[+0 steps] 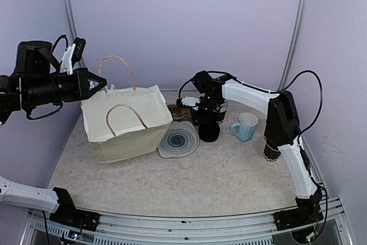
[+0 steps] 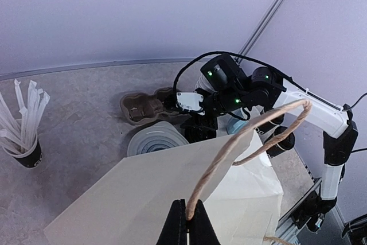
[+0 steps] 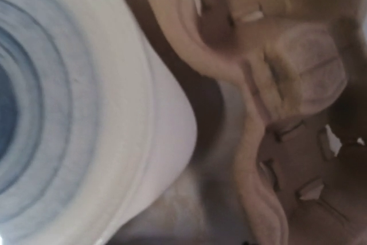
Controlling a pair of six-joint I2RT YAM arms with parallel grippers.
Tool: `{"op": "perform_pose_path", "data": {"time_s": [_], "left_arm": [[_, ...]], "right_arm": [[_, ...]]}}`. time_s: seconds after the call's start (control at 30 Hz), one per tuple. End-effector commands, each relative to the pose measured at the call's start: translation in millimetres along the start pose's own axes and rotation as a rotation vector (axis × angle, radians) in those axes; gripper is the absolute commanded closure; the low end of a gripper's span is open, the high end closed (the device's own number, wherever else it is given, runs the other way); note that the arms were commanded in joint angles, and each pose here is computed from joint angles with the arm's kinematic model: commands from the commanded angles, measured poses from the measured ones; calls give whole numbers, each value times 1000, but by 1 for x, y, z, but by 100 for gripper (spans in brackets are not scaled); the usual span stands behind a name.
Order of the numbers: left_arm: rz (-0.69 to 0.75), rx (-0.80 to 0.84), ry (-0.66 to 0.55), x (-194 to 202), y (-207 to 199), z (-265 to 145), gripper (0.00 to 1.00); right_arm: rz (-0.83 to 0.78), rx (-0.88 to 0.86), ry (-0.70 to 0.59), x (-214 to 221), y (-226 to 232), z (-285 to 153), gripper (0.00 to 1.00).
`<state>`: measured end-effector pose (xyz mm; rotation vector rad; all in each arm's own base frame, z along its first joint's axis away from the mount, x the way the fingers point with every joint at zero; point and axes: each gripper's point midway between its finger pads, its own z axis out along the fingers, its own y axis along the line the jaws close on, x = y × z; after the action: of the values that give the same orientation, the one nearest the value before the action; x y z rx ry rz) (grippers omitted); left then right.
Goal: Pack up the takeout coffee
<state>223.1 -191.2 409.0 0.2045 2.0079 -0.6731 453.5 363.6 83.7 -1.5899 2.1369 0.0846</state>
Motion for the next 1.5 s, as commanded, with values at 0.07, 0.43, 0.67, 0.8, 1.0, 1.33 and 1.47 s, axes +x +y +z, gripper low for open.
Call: {"op": "perform_pose_path", "data": {"time_s": [0.07,0.43,0.67,0.8,1.0,1.33,1.47], "left_arm": [[0,10,-10,0,1,-3,100],[-7,18,-13,2,2,-1,100],[-10,25,-12,3,1,-1,100],[-14,24,-17,3,3,-4,100],[-17,21,-20,4,5,-6,100],[-15,14,-26,2,7,-8,100],[-18,14,-27,1,7,-9,100]], "right_arm": [[-16,105,32,0,-18,12,58],[-42,150,33,0,-27,32,68],[-65,166,40,1,-29,42,73],[-65,161,50,5,-28,47,80],[-76,165,8,-12,-23,31,91],[-95,173,-68,-37,-16,-1,100],[-115,223,-89,-43,-24,-3,84]]}}
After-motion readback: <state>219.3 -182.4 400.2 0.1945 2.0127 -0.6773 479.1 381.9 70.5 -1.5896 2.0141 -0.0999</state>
